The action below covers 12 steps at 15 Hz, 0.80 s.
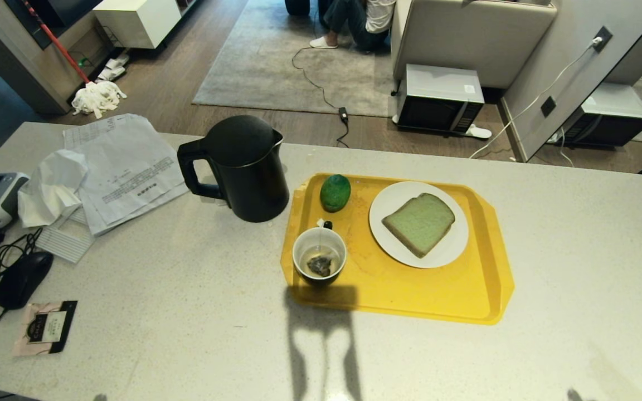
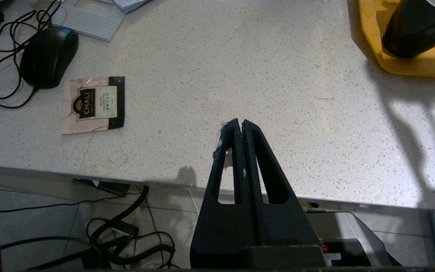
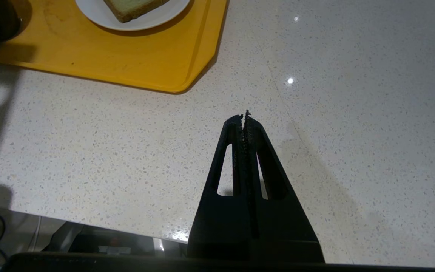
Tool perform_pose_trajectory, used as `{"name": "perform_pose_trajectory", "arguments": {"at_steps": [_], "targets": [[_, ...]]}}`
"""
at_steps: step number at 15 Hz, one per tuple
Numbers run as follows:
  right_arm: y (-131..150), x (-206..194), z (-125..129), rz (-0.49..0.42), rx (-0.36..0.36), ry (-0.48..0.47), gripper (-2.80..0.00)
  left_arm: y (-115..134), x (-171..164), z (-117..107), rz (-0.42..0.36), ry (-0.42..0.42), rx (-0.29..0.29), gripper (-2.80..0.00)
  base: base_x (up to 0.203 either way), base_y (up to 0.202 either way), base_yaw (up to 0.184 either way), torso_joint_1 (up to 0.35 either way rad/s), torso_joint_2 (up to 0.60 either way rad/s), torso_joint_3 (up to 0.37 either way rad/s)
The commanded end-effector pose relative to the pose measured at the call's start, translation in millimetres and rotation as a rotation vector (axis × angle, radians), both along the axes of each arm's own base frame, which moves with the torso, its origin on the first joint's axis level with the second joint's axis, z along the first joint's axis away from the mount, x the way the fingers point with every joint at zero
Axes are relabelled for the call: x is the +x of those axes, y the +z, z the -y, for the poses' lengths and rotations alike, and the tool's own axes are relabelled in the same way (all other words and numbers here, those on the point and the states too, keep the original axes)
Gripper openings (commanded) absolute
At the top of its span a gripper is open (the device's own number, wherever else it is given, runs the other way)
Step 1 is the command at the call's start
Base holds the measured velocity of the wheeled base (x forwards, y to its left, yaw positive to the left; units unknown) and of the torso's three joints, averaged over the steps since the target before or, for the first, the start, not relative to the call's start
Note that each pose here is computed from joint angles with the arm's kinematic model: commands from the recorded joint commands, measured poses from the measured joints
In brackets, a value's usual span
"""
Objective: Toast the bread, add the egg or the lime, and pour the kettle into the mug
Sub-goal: Pick up the bread slice
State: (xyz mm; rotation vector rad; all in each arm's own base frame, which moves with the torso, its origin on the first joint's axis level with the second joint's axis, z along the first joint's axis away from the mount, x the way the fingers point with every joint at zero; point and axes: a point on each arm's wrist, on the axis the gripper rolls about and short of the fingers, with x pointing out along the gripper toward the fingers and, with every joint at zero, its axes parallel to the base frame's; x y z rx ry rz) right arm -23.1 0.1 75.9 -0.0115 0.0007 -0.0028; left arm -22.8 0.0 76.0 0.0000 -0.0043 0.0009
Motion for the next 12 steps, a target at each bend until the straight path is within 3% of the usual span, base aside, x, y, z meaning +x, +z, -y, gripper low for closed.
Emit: {"name": "perform_pose_trajectory", "arguments": {"at_steps": [1, 4, 6, 12], "targets": [[0, 0, 0, -0.004, -0.002, 0.001, -2.8, 0, 0, 0, 0.003, 0.001, 0.0, -2.8, 0.0, 0.0, 0.0, 0.0, 0.0, 0.0], [11, -4, 0, -0.001, -0.01, 0.006, -2.8, 0, 0, 0, 0.003, 0.001, 0.0, -2.8, 0.0, 0.0, 0.0, 0.0, 0.0, 0.0], [21, -8, 0, -0.047, -0.009, 0.015, -2.8, 0, 0, 0, 0.002, 0.001, 0.0, -2.8, 0.0, 0.0, 0.0, 0.0, 0.0, 0.0], [44, -5, -2, -0.11, -0.004, 0.104, -2.8, 0, 0, 0, 0.003, 0.001, 0.0, -2.8, 0.0, 0.0, 0.0, 0.0, 0.0, 0.0]]}}
